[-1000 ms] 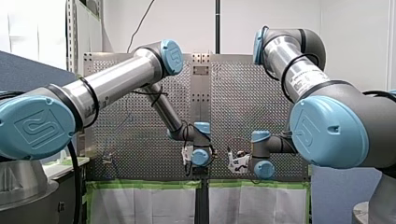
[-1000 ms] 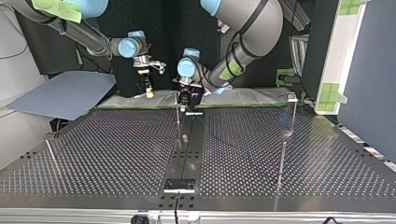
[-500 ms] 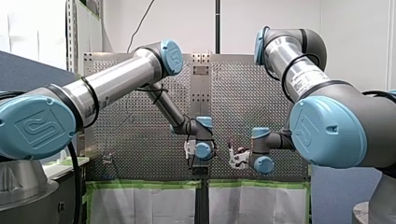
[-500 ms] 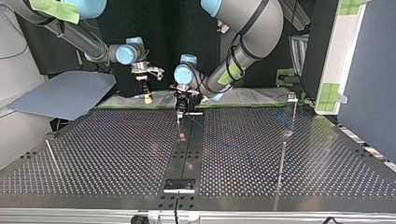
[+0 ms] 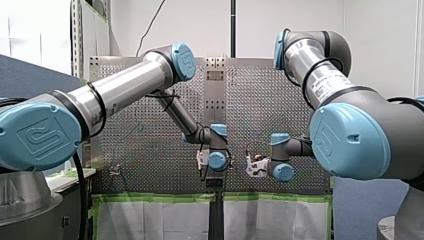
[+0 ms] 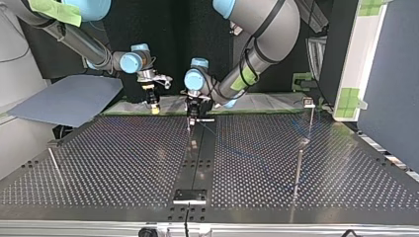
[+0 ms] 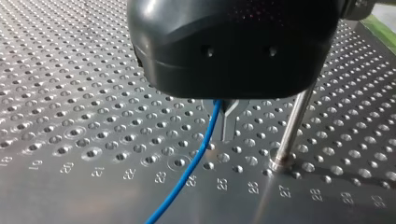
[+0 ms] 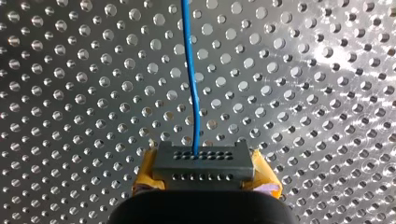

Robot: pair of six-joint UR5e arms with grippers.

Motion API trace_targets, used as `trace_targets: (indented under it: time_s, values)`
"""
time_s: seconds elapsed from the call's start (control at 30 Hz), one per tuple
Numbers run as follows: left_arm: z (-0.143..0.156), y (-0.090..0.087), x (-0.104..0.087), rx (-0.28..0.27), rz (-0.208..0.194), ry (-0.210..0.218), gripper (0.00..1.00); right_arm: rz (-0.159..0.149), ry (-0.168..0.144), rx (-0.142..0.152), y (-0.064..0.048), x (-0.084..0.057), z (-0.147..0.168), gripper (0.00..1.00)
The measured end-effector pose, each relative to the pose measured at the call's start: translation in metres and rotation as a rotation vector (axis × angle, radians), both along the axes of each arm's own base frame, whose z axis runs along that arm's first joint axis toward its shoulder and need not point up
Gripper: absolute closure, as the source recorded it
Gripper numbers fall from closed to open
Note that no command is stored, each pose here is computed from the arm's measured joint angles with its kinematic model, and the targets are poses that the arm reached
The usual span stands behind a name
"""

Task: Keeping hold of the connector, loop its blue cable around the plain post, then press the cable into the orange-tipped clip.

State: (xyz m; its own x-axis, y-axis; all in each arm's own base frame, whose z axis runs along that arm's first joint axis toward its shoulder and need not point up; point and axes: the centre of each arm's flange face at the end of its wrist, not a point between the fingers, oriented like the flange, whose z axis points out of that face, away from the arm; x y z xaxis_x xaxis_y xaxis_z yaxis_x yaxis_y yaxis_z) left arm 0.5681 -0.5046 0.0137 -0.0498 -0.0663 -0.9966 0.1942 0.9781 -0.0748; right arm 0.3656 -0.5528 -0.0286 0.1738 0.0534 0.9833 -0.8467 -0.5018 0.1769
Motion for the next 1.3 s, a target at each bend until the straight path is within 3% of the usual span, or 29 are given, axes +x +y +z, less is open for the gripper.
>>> trace_targets:
  time_s: [0.43, 0.83, 1.13, 1.2, 1.3]
  values:
    - [-0.004, 0.006, -0.004, 0.037, 0.042, 0.033, 1.00, -0.018, 0.002, 0.004, -0.010, -0.016, 0.000, 1.00]
    - [-0.012, 0.019, -0.015, 0.115, 0.115, 0.107, 1.00, -0.044, 0.012, 0.047, -0.014, -0.032, -0.004, 1.00]
    - [-0.013, 0.019, -0.016, 0.122, 0.114, 0.114, 1.00, -0.047, 0.019, 0.059, -0.014, -0.034, -0.006, 1.00]
    - [-0.013, 0.018, -0.017, 0.122, 0.113, 0.114, 0.90, -0.046, 0.021, 0.061, -0.013, -0.034, -0.006, 1.00]
    - [-0.013, 0.018, -0.017, 0.122, 0.108, 0.115, 0.90, -0.046, 0.023, 0.063, -0.013, -0.034, -0.006, 1.00]
